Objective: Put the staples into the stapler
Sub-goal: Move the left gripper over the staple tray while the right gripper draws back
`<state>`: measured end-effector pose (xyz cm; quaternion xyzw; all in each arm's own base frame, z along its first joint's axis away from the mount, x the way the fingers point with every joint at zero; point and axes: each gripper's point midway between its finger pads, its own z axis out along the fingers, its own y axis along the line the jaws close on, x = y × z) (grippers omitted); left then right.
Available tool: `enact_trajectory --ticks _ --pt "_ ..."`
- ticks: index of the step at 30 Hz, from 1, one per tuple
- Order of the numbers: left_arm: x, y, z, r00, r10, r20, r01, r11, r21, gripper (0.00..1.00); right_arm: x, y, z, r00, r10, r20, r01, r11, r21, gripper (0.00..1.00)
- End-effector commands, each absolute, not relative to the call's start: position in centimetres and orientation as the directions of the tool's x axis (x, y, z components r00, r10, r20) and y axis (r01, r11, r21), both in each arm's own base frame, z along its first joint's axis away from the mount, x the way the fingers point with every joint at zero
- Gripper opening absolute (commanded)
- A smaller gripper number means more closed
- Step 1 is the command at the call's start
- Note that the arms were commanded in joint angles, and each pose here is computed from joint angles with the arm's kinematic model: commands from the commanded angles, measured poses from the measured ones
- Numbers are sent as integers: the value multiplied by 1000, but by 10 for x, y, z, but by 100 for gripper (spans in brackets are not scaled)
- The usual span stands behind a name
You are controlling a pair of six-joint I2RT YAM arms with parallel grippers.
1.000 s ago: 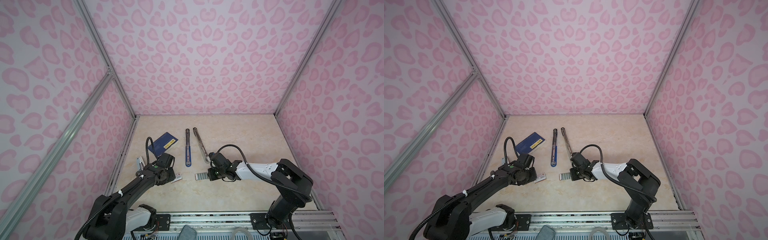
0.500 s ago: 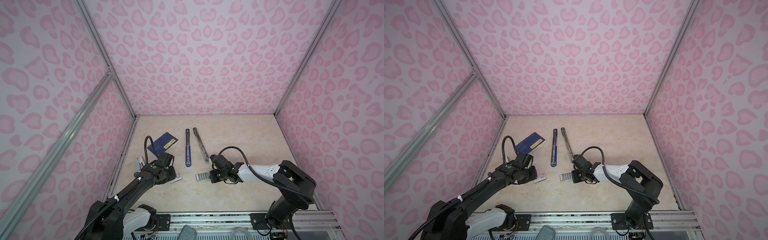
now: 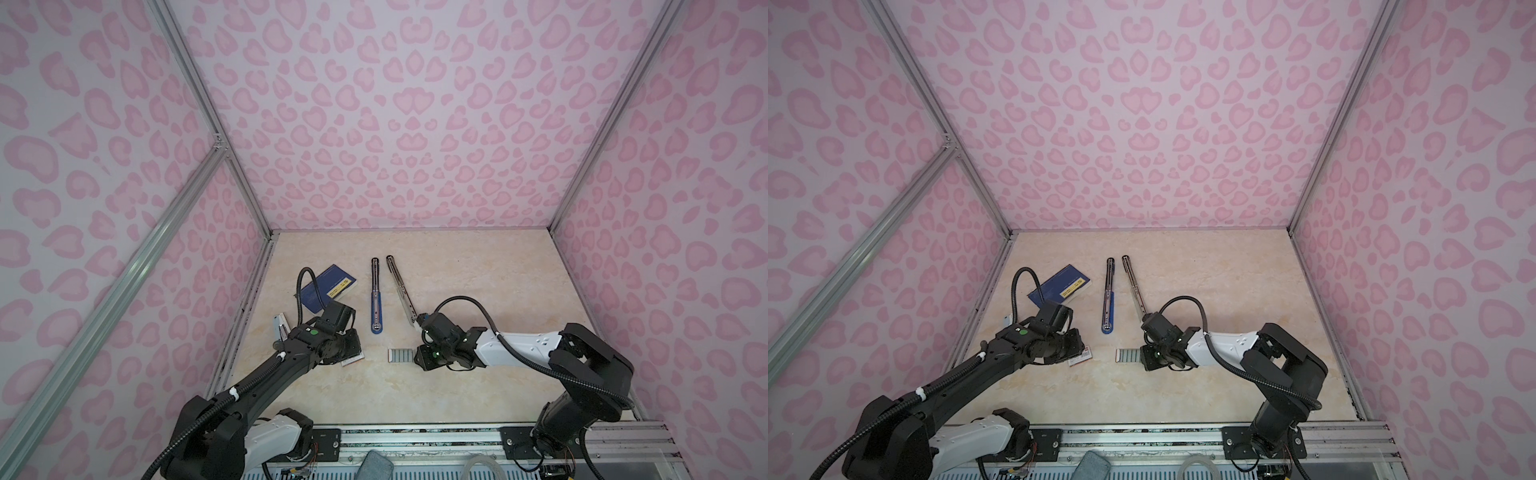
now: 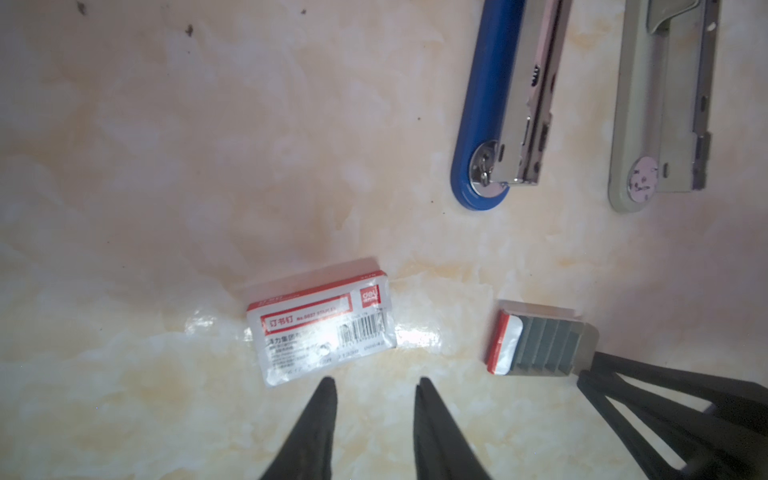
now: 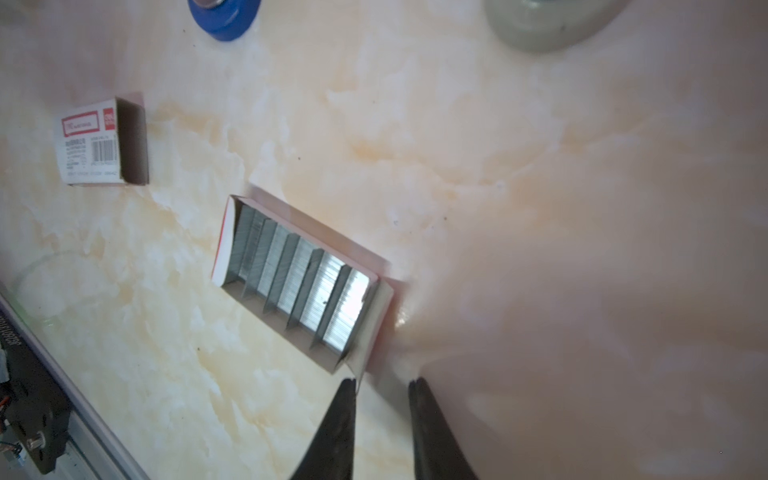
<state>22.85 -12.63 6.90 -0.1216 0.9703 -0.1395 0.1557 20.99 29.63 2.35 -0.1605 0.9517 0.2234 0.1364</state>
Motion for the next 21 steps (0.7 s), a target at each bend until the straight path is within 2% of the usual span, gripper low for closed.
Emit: enact_trajectory --ticks 1,7,16,21 --pt "233 -136 76 -923 -264 -279 -163 927 -337 35 214 286 27 -907 -241 -346 -361 868 340 28" --pt "233 -159 86 -935 -200 -293 -80 924 -373 35 228 279 29 -909 -211 -359 -339 876 342 26" --pt "227 -196 88 -956 -80 -281 40 917 -398 35 229 296 37 -893 -223 -390 -378 843 384 34" --pt "225 -208 87 -960 -48 -275 72 909 -410 35 229 303 32 -893 -241 -381 -389 838 382 35"
